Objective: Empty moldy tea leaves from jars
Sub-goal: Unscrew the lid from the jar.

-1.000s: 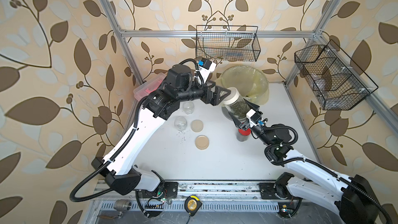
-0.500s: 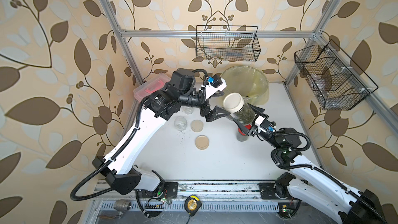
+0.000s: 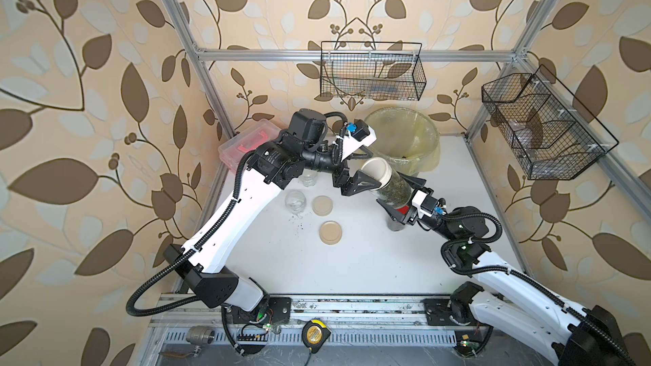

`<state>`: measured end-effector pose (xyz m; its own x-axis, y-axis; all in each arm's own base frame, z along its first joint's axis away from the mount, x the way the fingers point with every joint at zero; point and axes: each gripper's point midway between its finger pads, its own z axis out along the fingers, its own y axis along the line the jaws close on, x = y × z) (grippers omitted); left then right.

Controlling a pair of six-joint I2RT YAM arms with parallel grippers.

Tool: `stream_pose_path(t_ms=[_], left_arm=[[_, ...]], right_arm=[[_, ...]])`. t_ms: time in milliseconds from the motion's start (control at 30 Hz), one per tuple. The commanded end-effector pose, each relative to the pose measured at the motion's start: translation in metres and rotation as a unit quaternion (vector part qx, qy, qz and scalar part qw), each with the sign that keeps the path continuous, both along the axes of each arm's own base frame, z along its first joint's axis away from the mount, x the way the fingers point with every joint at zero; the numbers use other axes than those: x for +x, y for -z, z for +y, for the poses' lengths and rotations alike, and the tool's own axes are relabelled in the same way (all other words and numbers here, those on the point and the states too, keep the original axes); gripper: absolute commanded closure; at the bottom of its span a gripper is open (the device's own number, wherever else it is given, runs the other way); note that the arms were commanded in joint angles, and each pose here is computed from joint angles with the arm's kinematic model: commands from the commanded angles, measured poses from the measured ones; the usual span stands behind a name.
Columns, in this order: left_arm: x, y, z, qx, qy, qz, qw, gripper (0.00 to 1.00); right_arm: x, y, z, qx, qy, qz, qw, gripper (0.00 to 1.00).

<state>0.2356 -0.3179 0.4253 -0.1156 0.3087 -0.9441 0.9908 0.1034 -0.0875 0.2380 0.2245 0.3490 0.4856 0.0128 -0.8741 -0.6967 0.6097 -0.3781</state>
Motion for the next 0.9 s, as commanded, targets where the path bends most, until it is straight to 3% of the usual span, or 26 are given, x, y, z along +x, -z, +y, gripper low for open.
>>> stream_pose_path(t_ms=[0, 233, 367, 433, 733, 867], left_arm=[[-0.005, -0.018, -0.001, -0.024, 0.013, -0.007, 1.0, 0.12], [-0.002, -0.007, -0.002, -0.007, 0.013, 0.018, 1.0, 0.18], [-0.003, -0.005, -0.001, -0.003, 0.013, 0.019, 1.0, 0.04], [-0.004, -0.006, -0.001, -0.004, 0.013, 0.017, 1.0, 0.03], [-0.001, -0.009, -0.004, -0.015, 0.005, 0.044, 0.999, 0.26], [0.017, -0.016, -0.005, -0.03, -0.057, 0.085, 0.994, 0.34]], right_arm=[[-0.013, -0.043, -0.004, 0.034, -0.011, -0.062, 0.997, 0.66], [-0.012, -0.044, -0.003, 0.034, -0.01, -0.061, 0.997, 0.67], [-0.012, -0.044, -0.003, 0.035, -0.009, -0.061, 0.997, 0.67], [-0.012, -0.044, -0.003, 0.035, -0.009, -0.061, 0.997, 0.67], [-0.009, -0.043, -0.002, 0.032, -0.002, -0.059, 0.998, 0.68], [0.002, -0.041, -0.005, 0.024, 0.04, -0.057, 0.997, 0.68]])
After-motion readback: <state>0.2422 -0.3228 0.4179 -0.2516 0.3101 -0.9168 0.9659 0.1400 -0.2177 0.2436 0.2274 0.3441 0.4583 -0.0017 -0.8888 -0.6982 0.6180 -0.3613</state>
